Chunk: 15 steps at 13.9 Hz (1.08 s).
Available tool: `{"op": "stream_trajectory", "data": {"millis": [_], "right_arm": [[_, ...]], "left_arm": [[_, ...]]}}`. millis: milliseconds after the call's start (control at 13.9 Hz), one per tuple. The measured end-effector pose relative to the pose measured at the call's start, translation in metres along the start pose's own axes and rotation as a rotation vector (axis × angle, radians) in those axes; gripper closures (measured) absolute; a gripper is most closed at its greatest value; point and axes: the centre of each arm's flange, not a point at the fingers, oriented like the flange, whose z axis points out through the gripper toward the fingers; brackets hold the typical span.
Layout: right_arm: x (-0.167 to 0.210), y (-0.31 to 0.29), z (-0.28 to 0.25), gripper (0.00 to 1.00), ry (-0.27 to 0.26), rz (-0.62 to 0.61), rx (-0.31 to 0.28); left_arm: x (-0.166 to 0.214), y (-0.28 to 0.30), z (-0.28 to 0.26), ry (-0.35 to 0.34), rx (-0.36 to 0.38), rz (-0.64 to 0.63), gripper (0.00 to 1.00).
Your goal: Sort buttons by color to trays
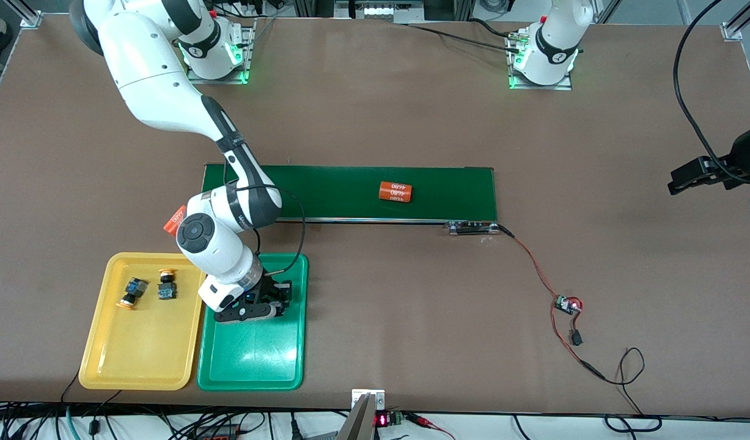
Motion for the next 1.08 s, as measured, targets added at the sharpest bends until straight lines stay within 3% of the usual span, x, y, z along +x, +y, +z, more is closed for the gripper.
{"op": "stream_trajectory", "data": {"millis": [359, 789, 1076], "right_arm": [[0.006, 0.001, -0.006, 0.00, 0.017, -0.004, 0.002], [0.020, 0.011, -0.044, 0.00, 0.046, 0.007, -0.002], [0.020, 0.030, -0.098, 0.00, -0.100, -0.001, -0.053]], "left_arm": [[-0.011, 0.000, 0.002, -0.017, -0.001, 0.001, 0.00], [-0.030, 0.003, 0.005, -0.048, -0.009, 0.013, 0.00], [-0.035, -0.009, -0.002, -0.048, -0.040, 0.089, 0.00]]}}
